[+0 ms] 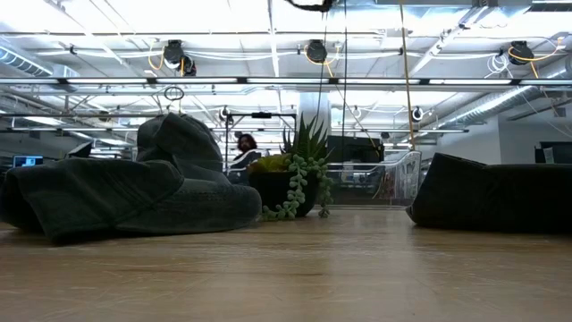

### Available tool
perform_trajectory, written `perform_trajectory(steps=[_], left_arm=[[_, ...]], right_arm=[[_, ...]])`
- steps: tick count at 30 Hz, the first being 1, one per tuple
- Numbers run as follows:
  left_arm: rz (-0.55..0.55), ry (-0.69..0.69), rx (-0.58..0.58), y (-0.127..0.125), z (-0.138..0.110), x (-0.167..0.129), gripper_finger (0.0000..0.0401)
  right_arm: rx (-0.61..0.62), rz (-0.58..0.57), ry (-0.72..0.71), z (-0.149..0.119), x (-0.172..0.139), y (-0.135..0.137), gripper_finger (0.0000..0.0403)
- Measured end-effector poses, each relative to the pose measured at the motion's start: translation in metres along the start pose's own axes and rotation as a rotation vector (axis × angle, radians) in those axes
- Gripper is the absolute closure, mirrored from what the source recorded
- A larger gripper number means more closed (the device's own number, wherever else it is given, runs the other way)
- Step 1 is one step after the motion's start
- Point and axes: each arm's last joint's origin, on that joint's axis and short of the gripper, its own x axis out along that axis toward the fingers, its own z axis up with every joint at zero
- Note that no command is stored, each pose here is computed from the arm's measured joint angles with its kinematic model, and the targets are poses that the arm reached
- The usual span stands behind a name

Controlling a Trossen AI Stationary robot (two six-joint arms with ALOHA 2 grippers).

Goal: Pick & Place hat
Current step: Put the gray cap into the left transparent bin

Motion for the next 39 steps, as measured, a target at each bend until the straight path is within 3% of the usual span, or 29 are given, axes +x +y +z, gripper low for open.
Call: perform_trajectory(steps=[4, 6, 14, 21, 27, 34, 39], left_arm=[[-0.077, 0.021, 0.003, -0.003, 0.0, 0.0, 0.0354], [-0.118, 0.031, 0.005, -0.005, 0.0, -0.001, 0.0384], [-0.158, 0.057, -0.086, 0.0, 0.002, -0.006, 0.0392], [-0.223, 0.111, -0.212, 0.009, 0.003, -0.017, 0.0392], [-0.299, 0.163, -0.287, 0.011, 0.004, -0.022, 0.0392], [-0.357, 0.231, -0.409, 0.009, 0.001, -0.023, 0.0392], [-0.34, 0.299, -0.523, 0.008, -0.01, -0.021, 0.0392]], right_arm=[[0.006, -0.011, 0.015, -0.001, -0.002, -0.003, 0.0403], [0.015, -0.019, 0.03, -0.002, -0.002, -0.004, 0.0403], [0.096, -0.043, 0.042, -0.003, -0.003, -0.004, 0.0378], [0.299, -0.094, 0.136, -0.002, -0.015, 0.003, 0.0301], [0.36, -0.023, 0.234, 0.0, -0.026, 0.014, 0.0244], [0.461, -0.091, 0.209, 0.007, -0.035, 0.01, 0.022], [0.519, -0.127, 0.208, 0.006, -0.037, 0.003, 0.0218]])
